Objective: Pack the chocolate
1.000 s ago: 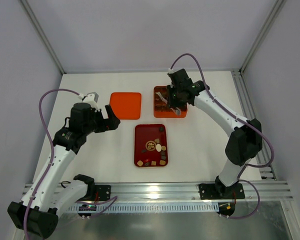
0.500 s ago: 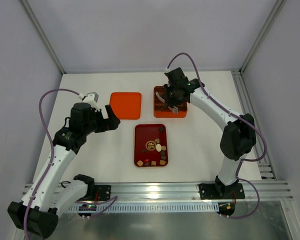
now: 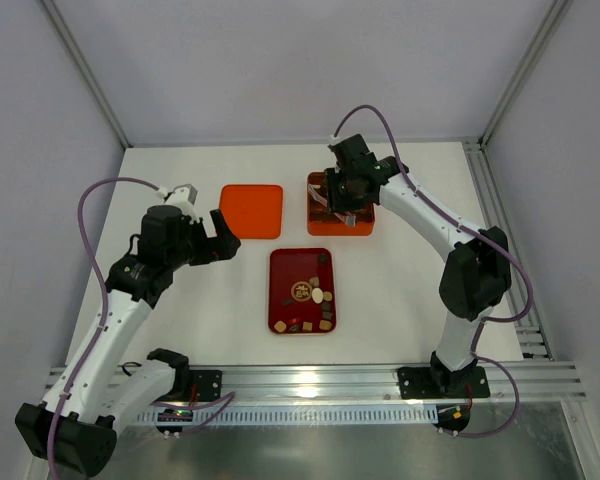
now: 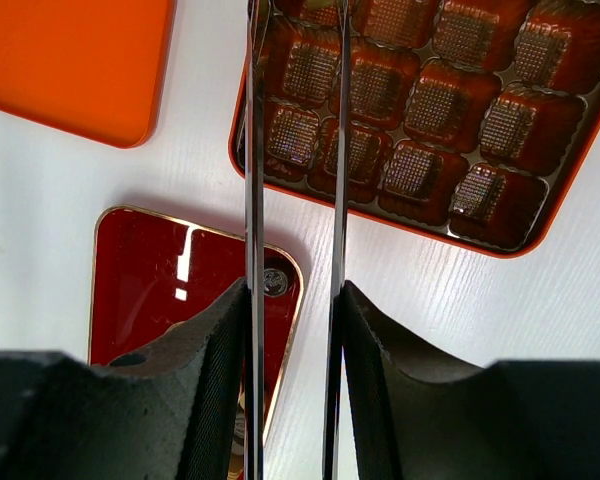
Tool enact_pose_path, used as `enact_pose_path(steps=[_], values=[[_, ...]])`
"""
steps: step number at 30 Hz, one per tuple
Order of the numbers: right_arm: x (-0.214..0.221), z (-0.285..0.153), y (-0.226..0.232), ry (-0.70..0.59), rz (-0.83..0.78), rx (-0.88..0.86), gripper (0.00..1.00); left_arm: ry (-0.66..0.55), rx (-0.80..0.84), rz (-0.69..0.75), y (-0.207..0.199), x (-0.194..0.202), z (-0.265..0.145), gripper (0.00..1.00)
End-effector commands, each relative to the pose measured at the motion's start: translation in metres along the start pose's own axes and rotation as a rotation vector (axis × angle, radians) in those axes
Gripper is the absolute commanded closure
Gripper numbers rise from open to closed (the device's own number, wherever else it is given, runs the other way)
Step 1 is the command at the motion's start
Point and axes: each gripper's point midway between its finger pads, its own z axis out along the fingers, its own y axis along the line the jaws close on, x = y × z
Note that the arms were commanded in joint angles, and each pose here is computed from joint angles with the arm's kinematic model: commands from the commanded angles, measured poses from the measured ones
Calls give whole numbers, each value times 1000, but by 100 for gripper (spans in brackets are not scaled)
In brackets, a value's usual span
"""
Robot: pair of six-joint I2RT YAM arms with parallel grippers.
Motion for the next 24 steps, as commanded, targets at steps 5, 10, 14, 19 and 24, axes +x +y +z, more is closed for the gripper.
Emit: enact_pose_path(steps=[5,10,14,19,24], values=[[-11,-76,17,-107,-13,-118,58,-28,3,1,-1,-6,-3,0],[41,-117,17,-69,-41,-150,58,-33,10,0,-3,-7,-4,0],[103,-141,18,-7,-70,-137,58,-35,15,-1,-3,-7,-5,0],[165,-165,29,62,-75,-183,58,-32,24,1,-5,-7,-5,0],[198,-168,33,112,-55,-186,58,-30,29,0,-6,-7,-5,0]])
